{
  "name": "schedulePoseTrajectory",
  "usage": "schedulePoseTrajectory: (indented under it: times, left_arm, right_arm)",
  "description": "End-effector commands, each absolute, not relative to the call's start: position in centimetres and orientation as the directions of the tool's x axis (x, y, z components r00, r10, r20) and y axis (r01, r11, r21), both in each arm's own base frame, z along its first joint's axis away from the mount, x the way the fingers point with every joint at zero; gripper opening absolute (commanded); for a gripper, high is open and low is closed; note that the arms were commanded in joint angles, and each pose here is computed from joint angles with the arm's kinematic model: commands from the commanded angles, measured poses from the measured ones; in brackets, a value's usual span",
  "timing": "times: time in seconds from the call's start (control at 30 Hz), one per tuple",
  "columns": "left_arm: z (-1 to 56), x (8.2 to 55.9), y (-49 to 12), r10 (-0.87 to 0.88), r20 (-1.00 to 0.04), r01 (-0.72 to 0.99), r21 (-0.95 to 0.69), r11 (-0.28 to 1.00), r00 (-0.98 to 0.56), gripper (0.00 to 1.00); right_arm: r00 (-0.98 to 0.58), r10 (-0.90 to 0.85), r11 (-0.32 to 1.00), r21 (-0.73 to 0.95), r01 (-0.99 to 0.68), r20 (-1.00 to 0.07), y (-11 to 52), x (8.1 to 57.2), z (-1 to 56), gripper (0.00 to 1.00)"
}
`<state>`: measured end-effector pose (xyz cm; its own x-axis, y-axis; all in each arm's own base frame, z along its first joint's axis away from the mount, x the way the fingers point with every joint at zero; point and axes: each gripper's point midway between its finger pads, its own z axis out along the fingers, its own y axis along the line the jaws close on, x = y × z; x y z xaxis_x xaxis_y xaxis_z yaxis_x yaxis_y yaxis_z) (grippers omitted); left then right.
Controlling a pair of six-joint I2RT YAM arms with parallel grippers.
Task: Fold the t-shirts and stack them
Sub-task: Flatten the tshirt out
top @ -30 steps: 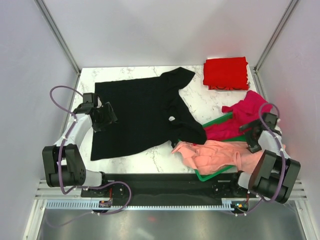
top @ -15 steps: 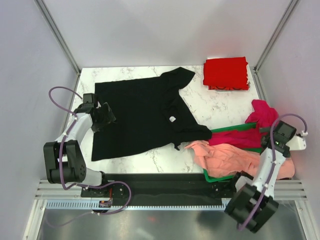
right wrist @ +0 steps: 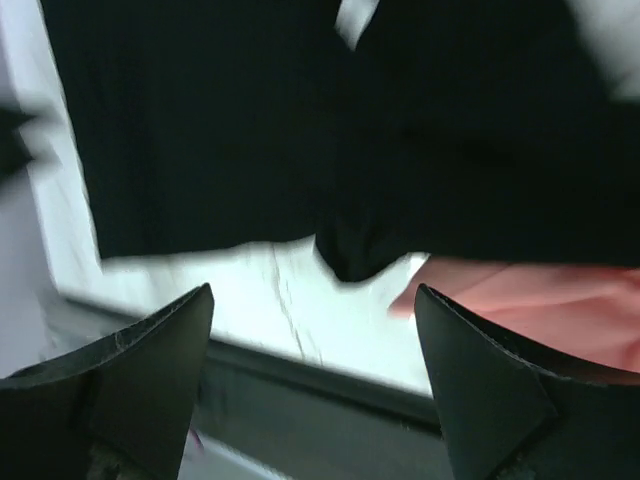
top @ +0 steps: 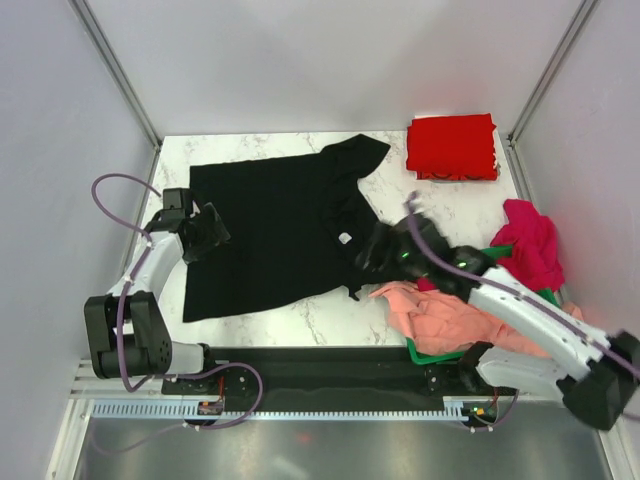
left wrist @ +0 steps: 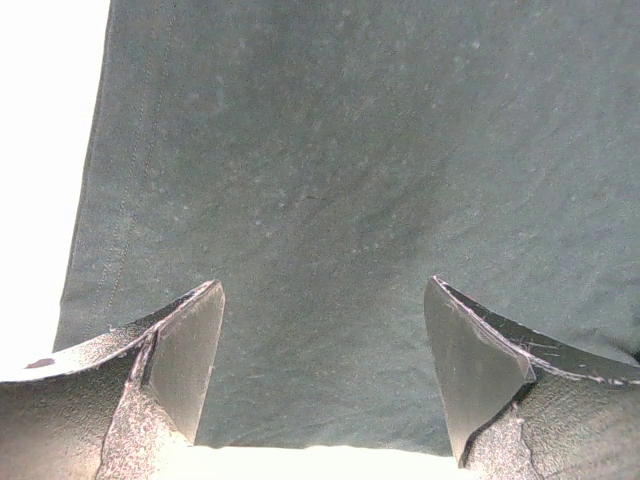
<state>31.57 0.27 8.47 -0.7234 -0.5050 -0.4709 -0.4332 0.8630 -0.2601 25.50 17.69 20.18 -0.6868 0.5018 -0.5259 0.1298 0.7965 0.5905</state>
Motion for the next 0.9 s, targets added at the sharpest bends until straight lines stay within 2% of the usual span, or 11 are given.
schedulePoseTrajectory:
  times: [0.0,0.03,0.1,0.13,0.3,0.4,0.43,0.53,0.6,0.73,0.87]
  left_arm:
    - [9.9,32.5,0.7,-0.491,-0.536,-0.408,-0.274,0.871,-0.687,0.87]
    - [9.9,32.5,0.7,-0.488,-0.537,-0.408,-0.27,0.872,-0.688,0.87]
    - [9.7,32.3,0.7,-0.485,-0.534,-0.405,-0.267,0.874,-0.693,0.87]
    - [9.4,32.2,0.7,-0.486,-0.527,-0.41,-0.263,0.873,-0.697,0.87]
    - [8.7,32.2,0.9,-0.484,-0.504,-0.419,-0.246,0.874,-0.715,0.88]
    - [8.6,32.1,1.0,-0.482,-0.503,-0.42,-0.239,0.875,-0.718,0.88]
    - [8.6,32.0,1.0,-0.481,-0.504,-0.42,-0.237,0.876,-0.718,0.88]
    - [8.6,32.0,1.0,-0.483,-0.505,-0.422,-0.238,0.875,-0.715,0.88]
    - [8.6,32.0,1.0,-0.484,-0.504,-0.423,-0.24,0.874,-0.715,0.88]
    - [8.9,32.1,1.0,-0.489,-0.509,-0.426,-0.245,0.871,-0.708,0.87]
    - [9.5,31.8,1.0,-0.491,-0.527,-0.425,-0.251,0.87,-0.694,0.86]
  right_arm:
    - [-0.838,0.296,0.866,0.5,0.033,-0.458,24.1,19.6,15.0,0.89]
    - [-0.856,0.235,0.879,0.476,-0.014,-0.461,25.5,17.7,14.2,0.9]
    - [-0.877,0.205,0.907,0.422,0.003,-0.435,25.3,16.7,11.0,0.91]
    - [-0.875,0.222,0.898,0.439,0.012,-0.429,25.7,16.9,10.3,0.91]
    - [-0.904,0.186,0.949,0.31,0.063,-0.385,21.8,17.6,4.7,0.94]
    - [-0.888,0.285,0.944,0.263,0.196,-0.361,16.1,19.1,3.1,0.97]
    - [-0.859,0.376,0.922,0.233,0.31,-0.348,12.6,19.6,2.2,0.97]
    - [-0.794,0.438,0.899,0.2,0.39,-0.422,7.3,20.8,3.5,0.97]
    - [-0.776,0.45,0.893,0.204,0.401,-0.442,6.5,21.2,4.3,0.97]
    - [-0.79,0.45,0.89,0.286,0.356,-0.416,8.2,21.6,5.3,0.94]
    - [-0.788,0.45,0.85,0.472,0.234,-0.42,11.6,22.4,8.5,0.92]
